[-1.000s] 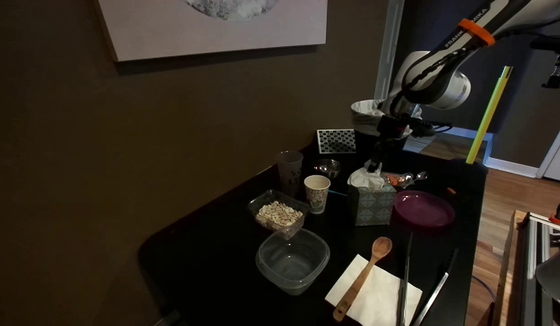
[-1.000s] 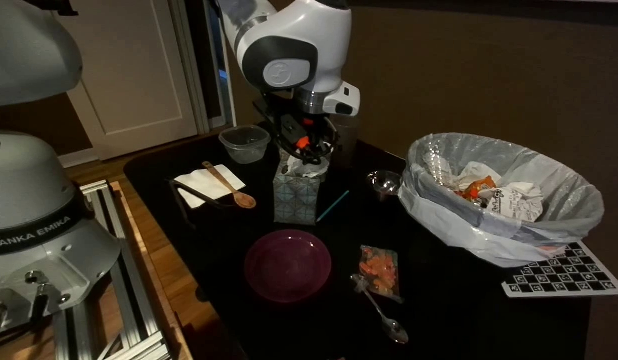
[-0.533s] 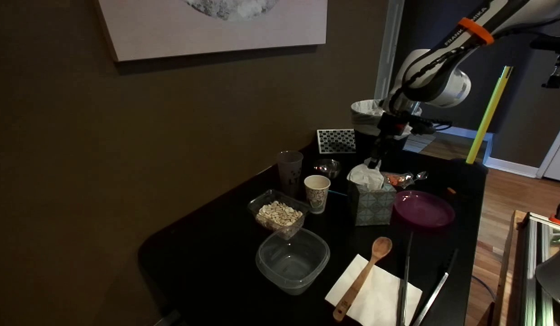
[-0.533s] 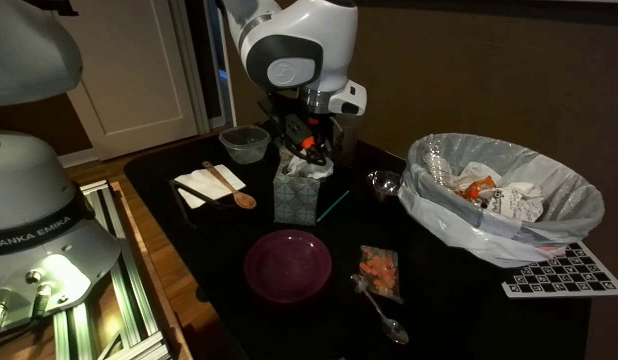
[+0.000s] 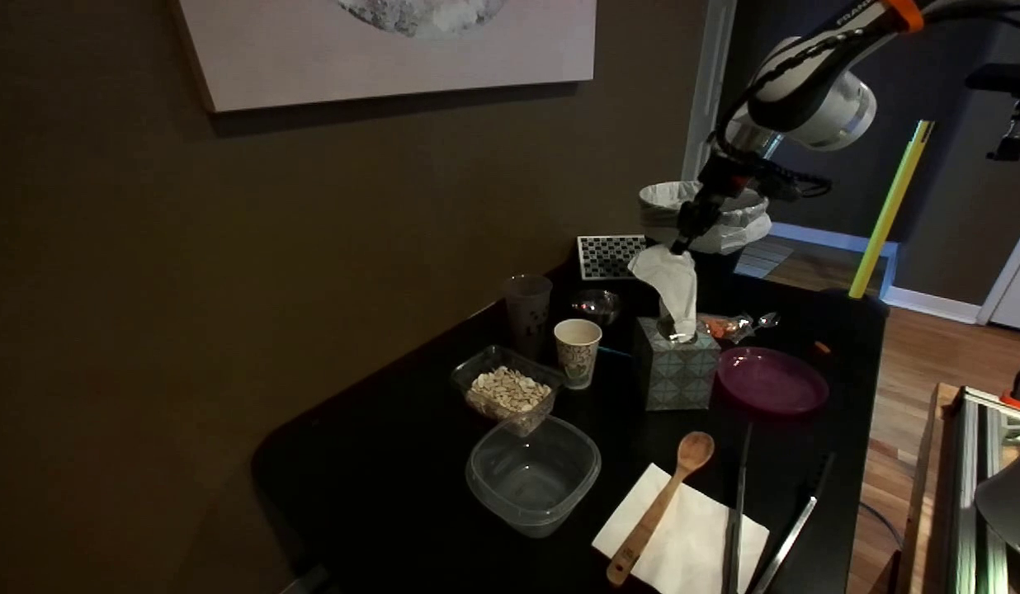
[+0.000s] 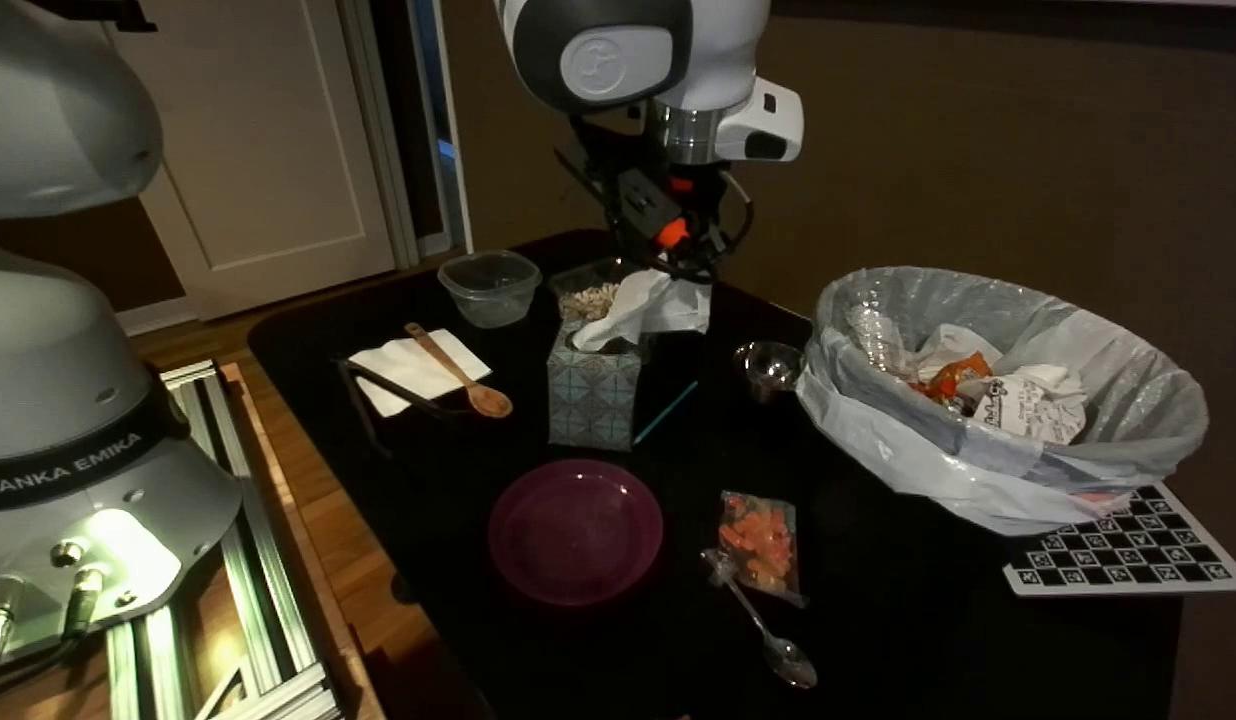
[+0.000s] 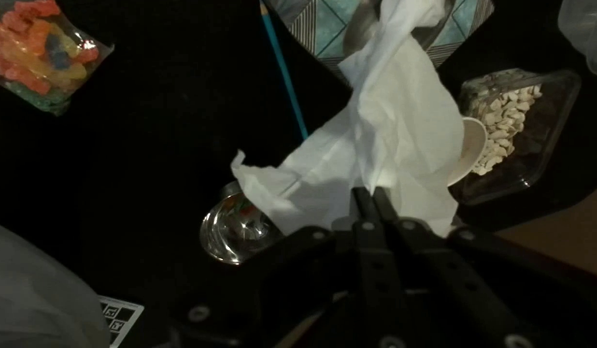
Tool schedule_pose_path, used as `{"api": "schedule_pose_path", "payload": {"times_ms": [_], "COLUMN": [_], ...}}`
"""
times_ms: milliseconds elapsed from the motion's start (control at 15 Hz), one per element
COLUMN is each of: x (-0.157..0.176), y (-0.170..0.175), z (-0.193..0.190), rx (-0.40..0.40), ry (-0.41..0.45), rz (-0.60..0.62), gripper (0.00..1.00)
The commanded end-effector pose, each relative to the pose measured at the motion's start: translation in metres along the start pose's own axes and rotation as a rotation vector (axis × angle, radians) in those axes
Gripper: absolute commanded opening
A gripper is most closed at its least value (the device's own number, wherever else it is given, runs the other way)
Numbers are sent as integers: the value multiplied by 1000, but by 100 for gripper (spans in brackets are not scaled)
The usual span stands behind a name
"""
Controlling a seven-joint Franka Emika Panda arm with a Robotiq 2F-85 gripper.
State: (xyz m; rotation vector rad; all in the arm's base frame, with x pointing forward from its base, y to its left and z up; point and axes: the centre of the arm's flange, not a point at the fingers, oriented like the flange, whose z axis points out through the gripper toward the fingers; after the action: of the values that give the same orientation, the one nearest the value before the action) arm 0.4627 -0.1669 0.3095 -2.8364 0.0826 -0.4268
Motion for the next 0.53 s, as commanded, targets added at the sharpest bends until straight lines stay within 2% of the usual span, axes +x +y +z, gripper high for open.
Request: {"api": "schedule_pose_path", "payload": {"times_ms": [0, 200, 400, 467], "x": [-15, -22, -35, -42], "y": [2, 4, 3, 2], "z": [-50, -71, -74, -72], "rx": [81, 123, 158, 144], "ry": [-14, -51, -155, -182], "rz": [23, 27, -3, -8], "gripper": [0, 0, 0, 0]}}
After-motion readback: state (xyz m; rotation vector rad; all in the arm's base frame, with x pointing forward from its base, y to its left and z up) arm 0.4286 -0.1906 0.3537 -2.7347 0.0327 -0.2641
